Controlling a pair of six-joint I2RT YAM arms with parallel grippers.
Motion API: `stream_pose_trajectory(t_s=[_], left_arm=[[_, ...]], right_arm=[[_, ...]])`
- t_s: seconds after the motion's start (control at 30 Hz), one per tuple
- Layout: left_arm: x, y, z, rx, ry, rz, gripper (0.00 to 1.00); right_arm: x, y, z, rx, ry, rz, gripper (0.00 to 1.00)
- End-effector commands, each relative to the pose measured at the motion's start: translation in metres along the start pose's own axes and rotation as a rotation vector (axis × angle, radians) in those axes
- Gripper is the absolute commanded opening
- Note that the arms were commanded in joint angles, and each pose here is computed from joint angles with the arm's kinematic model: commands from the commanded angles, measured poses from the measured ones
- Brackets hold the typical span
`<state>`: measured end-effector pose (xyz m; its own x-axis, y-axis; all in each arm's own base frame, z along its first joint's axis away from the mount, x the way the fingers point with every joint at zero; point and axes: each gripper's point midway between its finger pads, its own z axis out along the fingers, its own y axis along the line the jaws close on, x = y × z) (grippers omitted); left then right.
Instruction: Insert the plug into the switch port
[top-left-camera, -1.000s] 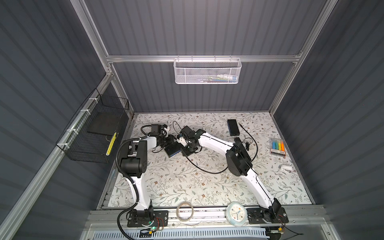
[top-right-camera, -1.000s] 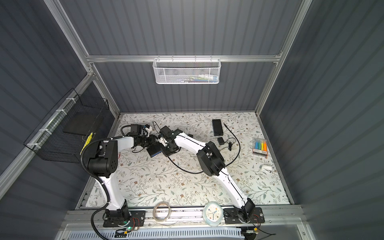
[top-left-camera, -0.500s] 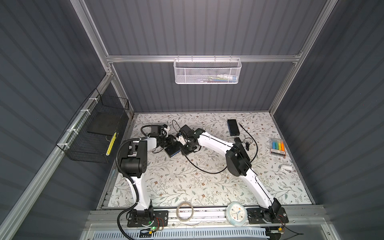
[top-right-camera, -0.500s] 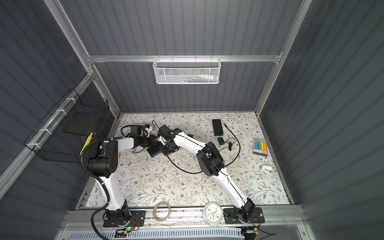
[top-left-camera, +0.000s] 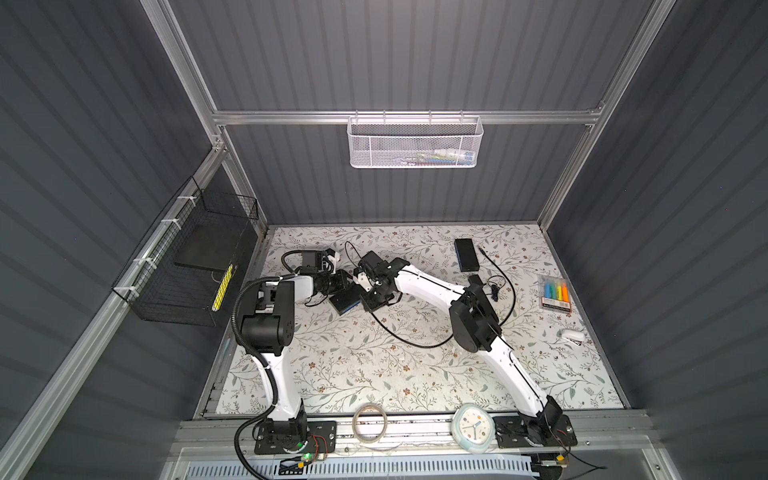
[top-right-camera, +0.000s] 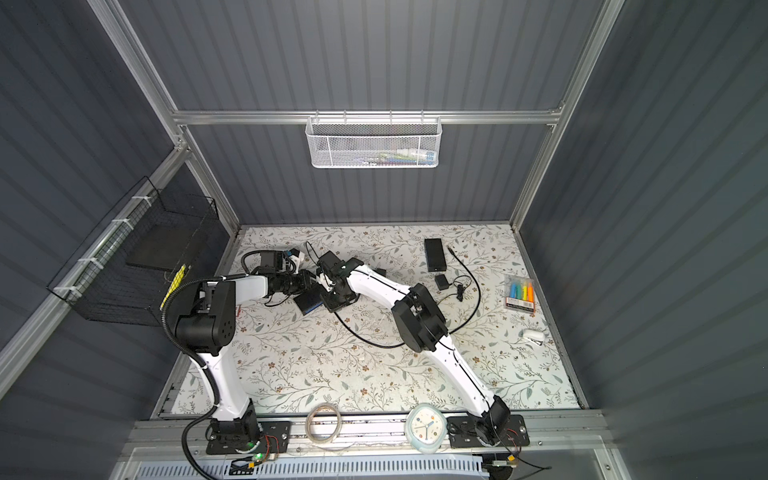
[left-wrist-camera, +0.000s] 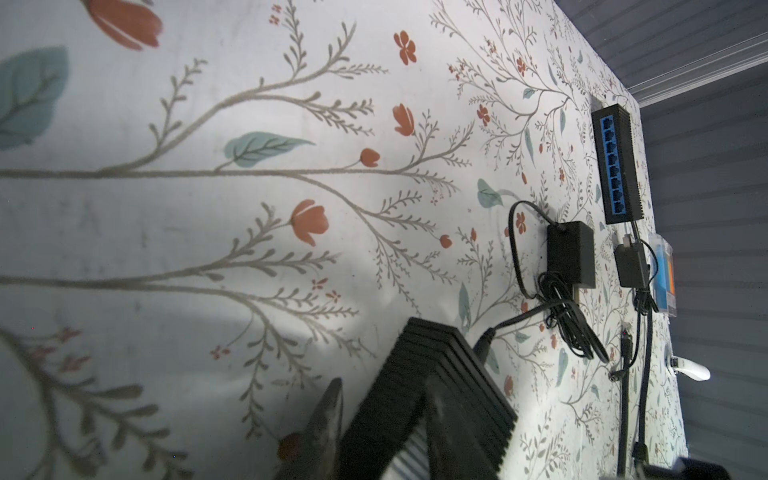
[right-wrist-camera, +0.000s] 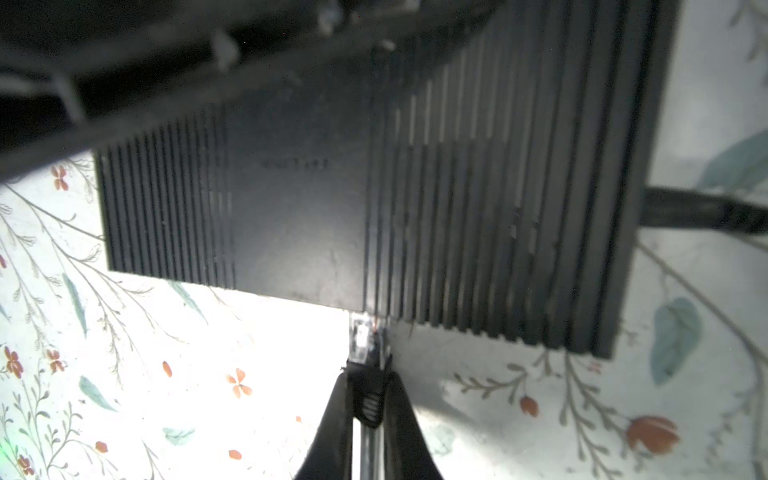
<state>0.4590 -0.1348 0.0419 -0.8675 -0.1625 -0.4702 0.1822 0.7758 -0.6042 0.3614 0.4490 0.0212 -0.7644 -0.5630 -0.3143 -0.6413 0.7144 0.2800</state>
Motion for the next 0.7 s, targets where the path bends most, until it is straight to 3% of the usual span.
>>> stream_pose_trajectory(t_s=[0.0, 0.67], left_arm=[[0.033, 0.008, 0.009, -0.002, 0.095, -0.058, 0.33], [0.038, 0.004, 0.017, 0.007, 0.121, -0.047, 0.3]], right_arm=[[-0.008, -0.013, -0.001, 0.031, -0.028, 0.019, 0.0], [-0.019, -0.013, -0.009, 0.02, -0.064, 0.026, 0.0]])
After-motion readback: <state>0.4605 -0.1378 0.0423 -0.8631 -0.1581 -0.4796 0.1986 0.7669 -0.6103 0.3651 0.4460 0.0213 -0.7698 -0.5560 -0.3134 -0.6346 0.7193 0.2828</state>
